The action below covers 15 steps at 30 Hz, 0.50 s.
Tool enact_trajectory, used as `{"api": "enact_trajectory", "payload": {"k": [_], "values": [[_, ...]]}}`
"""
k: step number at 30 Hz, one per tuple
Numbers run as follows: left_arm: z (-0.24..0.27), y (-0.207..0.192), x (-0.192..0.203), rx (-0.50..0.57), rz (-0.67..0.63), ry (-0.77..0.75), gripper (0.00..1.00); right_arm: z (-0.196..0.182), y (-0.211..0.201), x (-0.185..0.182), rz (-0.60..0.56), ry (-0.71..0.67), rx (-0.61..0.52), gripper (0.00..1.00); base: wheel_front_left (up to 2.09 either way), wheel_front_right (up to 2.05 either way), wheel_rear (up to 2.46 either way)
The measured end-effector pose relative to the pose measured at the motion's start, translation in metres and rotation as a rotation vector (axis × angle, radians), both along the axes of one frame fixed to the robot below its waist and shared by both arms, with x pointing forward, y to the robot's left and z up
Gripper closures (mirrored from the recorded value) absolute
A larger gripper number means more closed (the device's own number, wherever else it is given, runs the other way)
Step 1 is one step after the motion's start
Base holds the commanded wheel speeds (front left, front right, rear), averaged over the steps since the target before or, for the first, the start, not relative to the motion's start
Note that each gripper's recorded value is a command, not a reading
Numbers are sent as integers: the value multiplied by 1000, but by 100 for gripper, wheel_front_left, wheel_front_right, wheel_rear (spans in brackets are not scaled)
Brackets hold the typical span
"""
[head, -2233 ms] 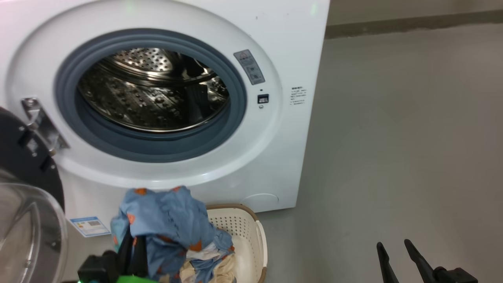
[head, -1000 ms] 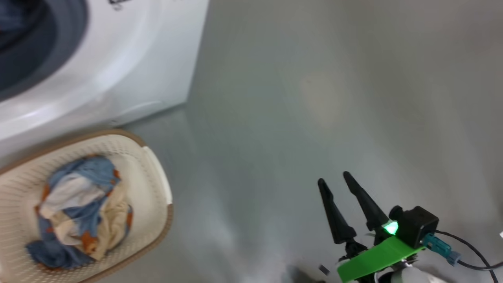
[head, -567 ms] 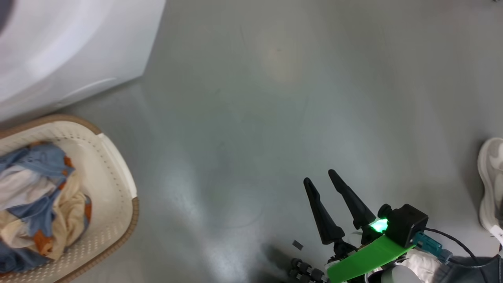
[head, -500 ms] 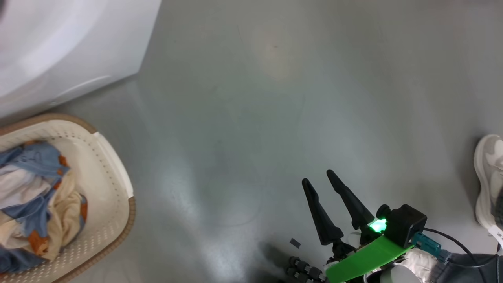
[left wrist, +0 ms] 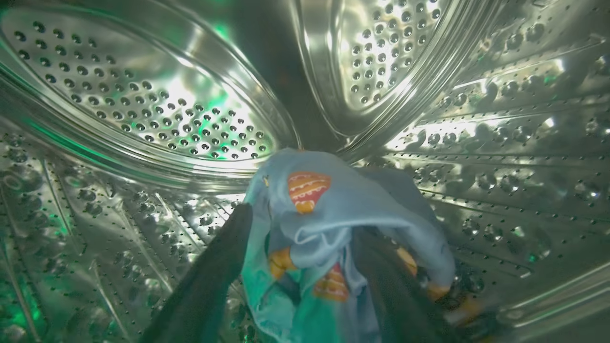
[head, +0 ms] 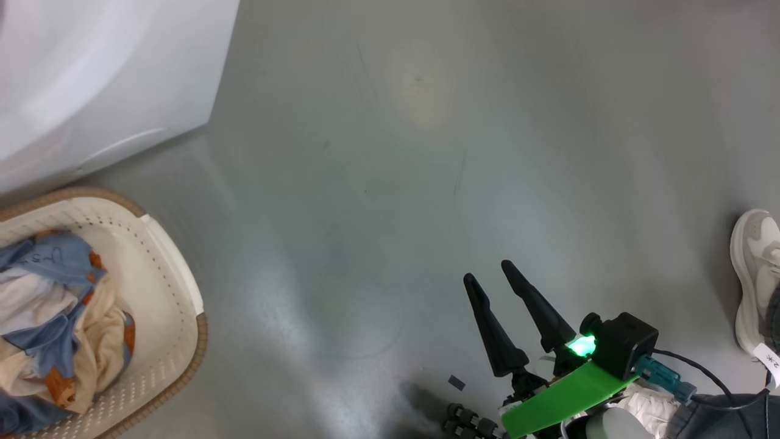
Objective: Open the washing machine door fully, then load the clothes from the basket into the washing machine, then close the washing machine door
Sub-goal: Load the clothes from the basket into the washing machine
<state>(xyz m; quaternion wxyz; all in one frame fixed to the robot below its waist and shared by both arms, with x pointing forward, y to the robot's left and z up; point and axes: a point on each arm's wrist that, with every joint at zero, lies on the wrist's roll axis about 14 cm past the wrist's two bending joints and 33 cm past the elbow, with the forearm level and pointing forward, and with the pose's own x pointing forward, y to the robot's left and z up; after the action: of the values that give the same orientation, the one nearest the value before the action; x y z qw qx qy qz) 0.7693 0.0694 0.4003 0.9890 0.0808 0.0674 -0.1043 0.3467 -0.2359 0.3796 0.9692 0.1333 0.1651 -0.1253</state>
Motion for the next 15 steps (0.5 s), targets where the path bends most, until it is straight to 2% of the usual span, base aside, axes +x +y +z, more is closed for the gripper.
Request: {"api": "enact_trajectory", "payload": {"k": [3,9,15], "values": [[-2,2,-4,-4,12,36,0,4,0,1,-1,-16,2,0,0,0,0],[19,-8,-15,-69,29,-18,0,10,1,3,5,-41,6,0,0,0,0],[17,-17,-46,-94,27,-4,0,22,3,6,19,-84,9,0,0,0,0]]}}
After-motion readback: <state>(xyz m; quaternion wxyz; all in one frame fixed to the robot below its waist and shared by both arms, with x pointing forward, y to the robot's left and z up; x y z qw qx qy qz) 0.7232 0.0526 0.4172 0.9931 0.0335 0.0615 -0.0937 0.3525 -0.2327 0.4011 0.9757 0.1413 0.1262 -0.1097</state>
